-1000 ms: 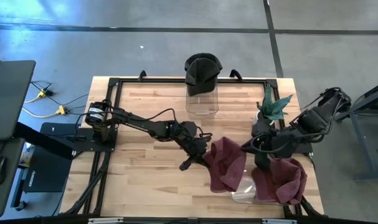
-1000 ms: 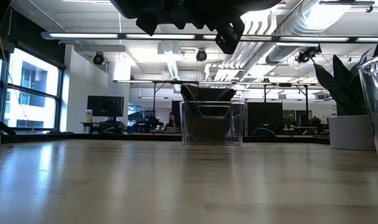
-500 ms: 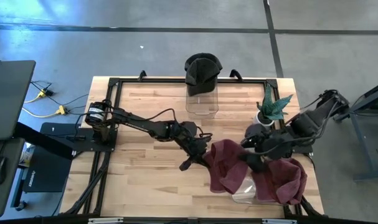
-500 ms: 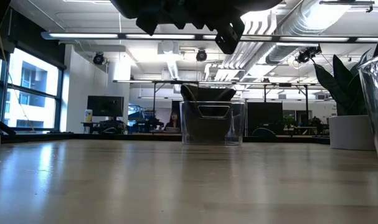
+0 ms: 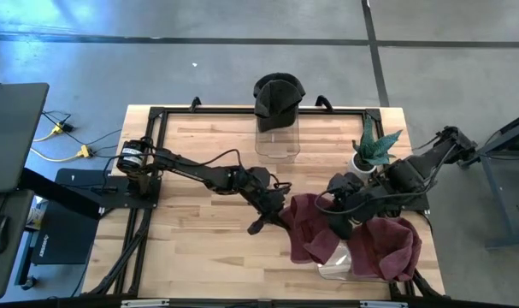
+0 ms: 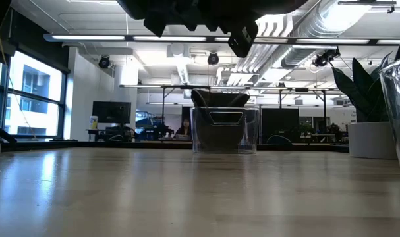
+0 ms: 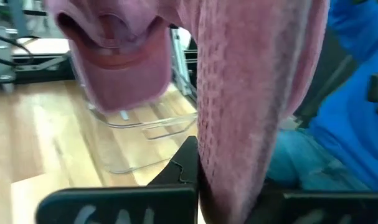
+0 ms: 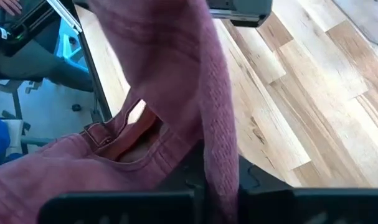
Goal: Pick & Place hat
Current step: Put the red cap into the bottom transparent bin
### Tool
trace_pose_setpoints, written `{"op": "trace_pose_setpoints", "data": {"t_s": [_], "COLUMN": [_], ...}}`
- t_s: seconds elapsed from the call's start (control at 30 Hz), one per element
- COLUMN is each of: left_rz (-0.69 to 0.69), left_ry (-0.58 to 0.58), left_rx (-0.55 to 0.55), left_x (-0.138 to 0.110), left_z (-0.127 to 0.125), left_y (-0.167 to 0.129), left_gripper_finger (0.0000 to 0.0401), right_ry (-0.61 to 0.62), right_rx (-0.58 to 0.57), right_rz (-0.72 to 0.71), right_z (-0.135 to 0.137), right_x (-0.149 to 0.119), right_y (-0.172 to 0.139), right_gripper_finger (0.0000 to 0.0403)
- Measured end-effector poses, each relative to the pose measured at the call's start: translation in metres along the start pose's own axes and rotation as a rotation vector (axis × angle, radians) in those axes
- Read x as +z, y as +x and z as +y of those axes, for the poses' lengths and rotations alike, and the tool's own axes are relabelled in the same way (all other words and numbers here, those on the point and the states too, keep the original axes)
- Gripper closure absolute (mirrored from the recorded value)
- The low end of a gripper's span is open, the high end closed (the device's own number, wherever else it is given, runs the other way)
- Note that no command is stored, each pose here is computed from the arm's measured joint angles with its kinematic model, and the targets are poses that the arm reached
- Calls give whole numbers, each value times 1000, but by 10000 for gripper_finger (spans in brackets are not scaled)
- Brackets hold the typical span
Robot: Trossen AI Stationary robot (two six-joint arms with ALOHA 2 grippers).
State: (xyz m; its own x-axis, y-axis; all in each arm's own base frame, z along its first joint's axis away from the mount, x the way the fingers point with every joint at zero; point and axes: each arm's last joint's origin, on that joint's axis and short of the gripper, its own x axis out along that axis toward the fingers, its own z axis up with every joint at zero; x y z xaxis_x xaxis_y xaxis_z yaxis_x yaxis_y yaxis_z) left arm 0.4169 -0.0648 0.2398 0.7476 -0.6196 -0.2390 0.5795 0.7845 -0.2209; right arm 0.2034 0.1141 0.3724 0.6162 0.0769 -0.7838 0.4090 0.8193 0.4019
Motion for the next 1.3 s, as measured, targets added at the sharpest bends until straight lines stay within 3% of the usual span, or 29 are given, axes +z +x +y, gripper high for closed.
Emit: {"op": "trace_pose_setpoints", "data": {"t_s": [0.1, 0.23, 0.37, 0.5, 0.7, 0.87, 1.07, 1.2, 1.3], "left_rz": [-1, 10, 72, 137, 194, 218, 261, 276, 270], "left_ry": [0, -7, -81, -154, -175, -155, -128, -132, -130], "left_rx": [25, 33, 111, 195, 357, 443, 480, 484, 484], "left_x": [0, -1, -8, -5, 12, 21, 20, 19, 20], "left_z": [1, 1, 6, 9, 1, -12, -21, -22, -22], "left_y": [0, 0, -2, -18, -41, -54, -55, -56, -56], "left_gripper_finger": [370, 307, 244, 205, 195, 195, 195, 195, 195], "right_ry": [32, 37, 56, 94, 185, 339, 490, 534, 535], "right_rx": [2, 6, -17, -7, 61, -2, -115, -46, -95], "right_rz": [2, 2, 35, 28, 38, 115, 226, 280, 284], "right_z": [1, 5, 6, 11, 18, 13, 10, 17, 12], "right_x": [-2, -9, -18, -23, -22, -36, -66, -73, -79], "right_y": [-1, -3, -9, -26, -64, -78, -48, -25, -14], "right_gripper_finger": [385, 397, 398, 399, 400, 401, 402, 402, 402]}}
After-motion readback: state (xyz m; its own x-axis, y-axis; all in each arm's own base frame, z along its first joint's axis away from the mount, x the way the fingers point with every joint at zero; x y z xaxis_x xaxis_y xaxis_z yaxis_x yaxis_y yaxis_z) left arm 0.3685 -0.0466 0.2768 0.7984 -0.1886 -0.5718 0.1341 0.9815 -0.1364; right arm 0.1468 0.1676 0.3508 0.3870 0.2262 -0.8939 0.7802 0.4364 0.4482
